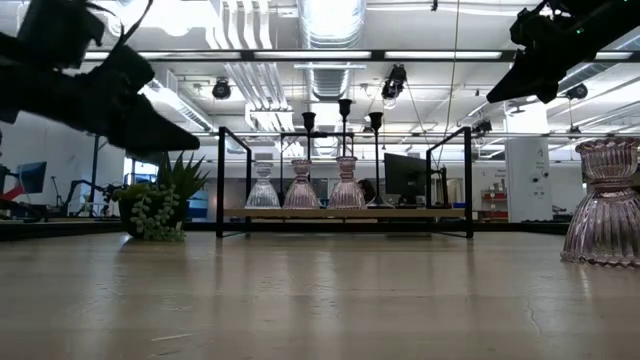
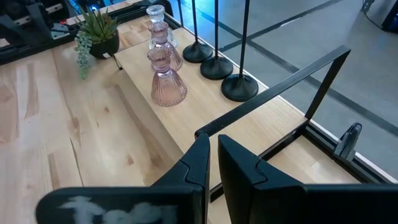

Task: Pick & Place candle stick holders
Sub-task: Put the pink candle holder on the shelf aligned with the other pink candle holder

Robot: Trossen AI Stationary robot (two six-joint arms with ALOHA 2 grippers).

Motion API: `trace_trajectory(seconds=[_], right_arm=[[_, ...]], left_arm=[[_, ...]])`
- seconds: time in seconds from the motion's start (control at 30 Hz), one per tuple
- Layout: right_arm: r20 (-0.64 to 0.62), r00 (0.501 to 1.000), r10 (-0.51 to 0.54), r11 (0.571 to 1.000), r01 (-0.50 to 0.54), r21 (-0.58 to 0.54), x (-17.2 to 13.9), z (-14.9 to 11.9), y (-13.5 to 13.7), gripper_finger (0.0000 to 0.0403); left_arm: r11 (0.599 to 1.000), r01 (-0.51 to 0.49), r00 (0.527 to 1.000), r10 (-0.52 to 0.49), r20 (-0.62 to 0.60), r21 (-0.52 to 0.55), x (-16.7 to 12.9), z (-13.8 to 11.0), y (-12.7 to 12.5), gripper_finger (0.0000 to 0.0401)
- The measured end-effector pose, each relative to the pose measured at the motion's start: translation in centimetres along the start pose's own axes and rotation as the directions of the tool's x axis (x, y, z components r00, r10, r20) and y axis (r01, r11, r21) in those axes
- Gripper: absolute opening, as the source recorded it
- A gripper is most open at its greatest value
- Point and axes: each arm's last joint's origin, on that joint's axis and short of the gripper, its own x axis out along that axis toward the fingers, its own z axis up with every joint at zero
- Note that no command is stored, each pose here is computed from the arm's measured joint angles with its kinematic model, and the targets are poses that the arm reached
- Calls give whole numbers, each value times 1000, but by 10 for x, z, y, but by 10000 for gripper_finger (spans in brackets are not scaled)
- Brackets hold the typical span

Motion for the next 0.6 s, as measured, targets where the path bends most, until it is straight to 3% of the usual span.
trace_trajectory(seconds=[0.3,0.6], right_arm=[[-1,1000,0,1000,0,0,0,0,0,29],[0,1000,0,1000,0,0,0,0,0,29]], left_arm=[[1000,-7,1000,7,27,-23,-7,-12,3,115],[997,-36,993,29,-114,-61,-13,-26,7,115]])
